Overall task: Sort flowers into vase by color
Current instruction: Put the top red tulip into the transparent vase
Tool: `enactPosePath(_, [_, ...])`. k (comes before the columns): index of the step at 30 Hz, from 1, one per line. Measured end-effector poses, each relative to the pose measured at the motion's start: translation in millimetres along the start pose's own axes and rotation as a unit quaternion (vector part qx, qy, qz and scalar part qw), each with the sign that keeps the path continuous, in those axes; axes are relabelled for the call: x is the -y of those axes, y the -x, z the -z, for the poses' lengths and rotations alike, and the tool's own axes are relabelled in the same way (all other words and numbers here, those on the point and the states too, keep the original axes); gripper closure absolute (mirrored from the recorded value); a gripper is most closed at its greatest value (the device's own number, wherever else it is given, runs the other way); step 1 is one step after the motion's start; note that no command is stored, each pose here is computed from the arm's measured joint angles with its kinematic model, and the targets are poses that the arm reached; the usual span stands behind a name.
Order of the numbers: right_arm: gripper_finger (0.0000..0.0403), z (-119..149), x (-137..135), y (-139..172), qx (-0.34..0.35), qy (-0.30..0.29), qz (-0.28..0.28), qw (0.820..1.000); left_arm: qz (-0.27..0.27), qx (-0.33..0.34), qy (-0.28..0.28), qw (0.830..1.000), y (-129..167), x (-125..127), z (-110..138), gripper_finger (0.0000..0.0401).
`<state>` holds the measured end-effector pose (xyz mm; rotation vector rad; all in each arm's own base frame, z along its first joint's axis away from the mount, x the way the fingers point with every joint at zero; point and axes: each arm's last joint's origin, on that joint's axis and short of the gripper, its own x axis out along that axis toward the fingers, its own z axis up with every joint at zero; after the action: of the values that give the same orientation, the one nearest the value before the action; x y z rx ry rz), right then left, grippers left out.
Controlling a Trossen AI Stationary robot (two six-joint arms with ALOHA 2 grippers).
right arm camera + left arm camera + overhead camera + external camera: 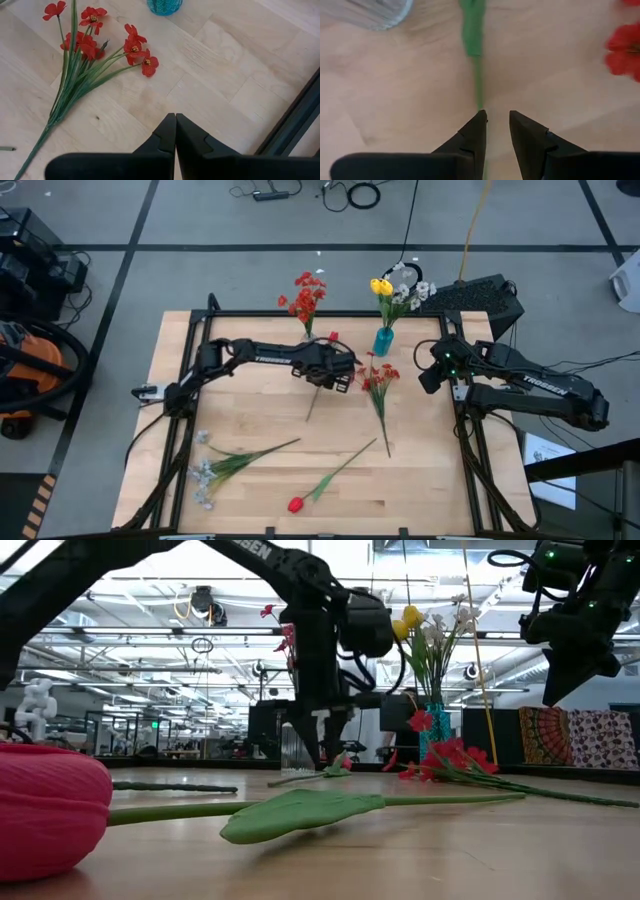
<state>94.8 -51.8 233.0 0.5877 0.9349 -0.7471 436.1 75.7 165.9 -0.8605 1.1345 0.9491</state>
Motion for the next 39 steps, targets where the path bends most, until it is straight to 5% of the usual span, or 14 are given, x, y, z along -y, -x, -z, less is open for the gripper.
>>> enactPosePath(12, [0.0402,0,0,0,0.0,0.001,0.0,1.0,-0.011,0.033,-0.025,0.999,-7,-9,-20,0.0308])
enactPosePath(23, [0.0402,0,0,0,0.0,0.001,0.0,1.0,-0.009,-0.012,-0.026,1.0,-29,-8,-17,0.031])
enactPosePath(28, [0.0401,0,0,0,0.0,0.001,0.0,1.0,-0.006,-0.017,-0.032,0.999,-29,-5,-14,0.0367])
enactPosePath(39, [0.0401,0,0,0,0.0,0.0,0.0,1.0,-0.015,-0.101,-0.226,0.969,-1,6,41,0.0397])
